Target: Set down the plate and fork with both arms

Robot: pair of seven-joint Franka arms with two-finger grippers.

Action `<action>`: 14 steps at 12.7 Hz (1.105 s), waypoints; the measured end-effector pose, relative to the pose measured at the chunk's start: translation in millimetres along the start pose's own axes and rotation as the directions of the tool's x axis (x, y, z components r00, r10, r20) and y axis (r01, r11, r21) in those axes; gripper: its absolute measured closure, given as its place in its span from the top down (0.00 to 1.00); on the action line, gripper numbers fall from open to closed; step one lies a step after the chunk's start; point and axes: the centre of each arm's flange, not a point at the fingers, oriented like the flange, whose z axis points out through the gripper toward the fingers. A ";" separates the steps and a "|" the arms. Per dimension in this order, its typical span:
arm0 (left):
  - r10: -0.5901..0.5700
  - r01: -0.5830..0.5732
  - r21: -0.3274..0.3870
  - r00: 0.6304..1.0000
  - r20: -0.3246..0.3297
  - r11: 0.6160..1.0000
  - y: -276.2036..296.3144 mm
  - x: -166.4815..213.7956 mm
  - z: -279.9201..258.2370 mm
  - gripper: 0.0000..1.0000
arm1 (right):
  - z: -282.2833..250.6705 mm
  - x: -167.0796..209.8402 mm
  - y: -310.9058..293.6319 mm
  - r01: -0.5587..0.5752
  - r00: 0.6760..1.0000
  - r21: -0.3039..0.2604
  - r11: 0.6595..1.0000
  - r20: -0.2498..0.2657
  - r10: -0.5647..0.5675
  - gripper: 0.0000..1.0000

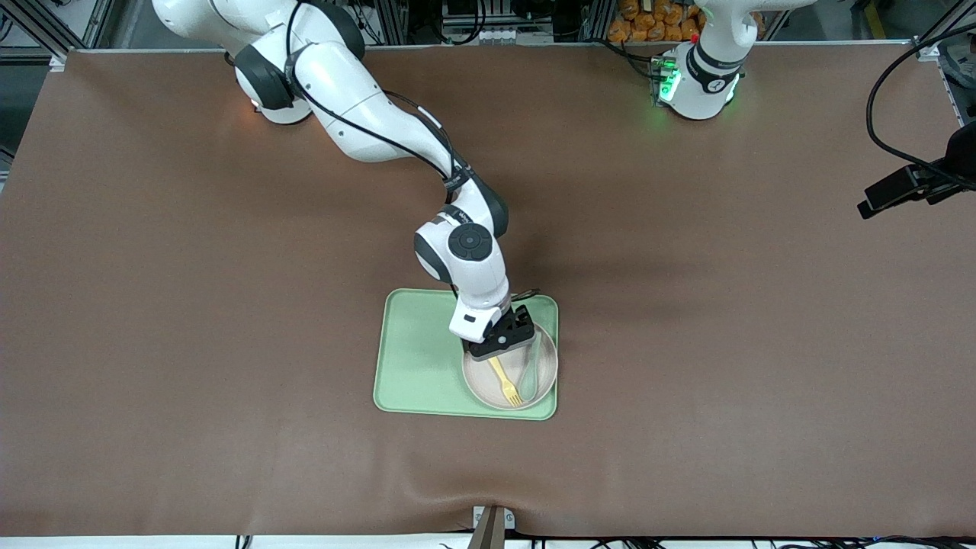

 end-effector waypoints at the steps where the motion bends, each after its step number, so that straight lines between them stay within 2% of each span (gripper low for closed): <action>1: -0.001 0.001 -0.002 1.000 -0.006 1.000 -0.2 0.6 -0.6 1.00 | 1.5 -0.7 0.1 0.000 1.000 0.000 1.000 0.001 0.000 1.00; 5: 0.000 0.000 -0.004 1.000 -0.004 1.000 -3.8 2.0 1.8 1.00 | 1.9 -0.7 0.1 0.001 1.000 0.000 1.000 -0.002 -0.001 1.00; 6: -0.001 0.001 -0.002 1.000 0.002 1.000 -4.7 2.0 4.8 1.00 | 1.7 -0.4 0.3 0.001 1.000 0.000 1.000 -0.004 -0.001 0.93; 8: -0.004 0.004 -0.002 1.000 0.005 1.000 -6.4 2.8 10.5 1.00 | -1.5 2.5 -0.1 0.002 1.000 0.001 1.000 -0.012 -0.002 0.67; 12: -0.007 0.007 -0.008 1.000 -0.022 1.000 -7.7 2.5 8.4 1.00 | -6.5 6.8 -1.2 0.002 1.000 0.005 1.000 -0.025 -0.002 0.22; 14: -0.008 0.008 -0.008 1.000 -0.024 1.000 -8.5 1.3 6.8 1.00 | -6.9 6.3 -3.2 0.004 1.000 0.006 1.000 -0.025 -0.004 0.22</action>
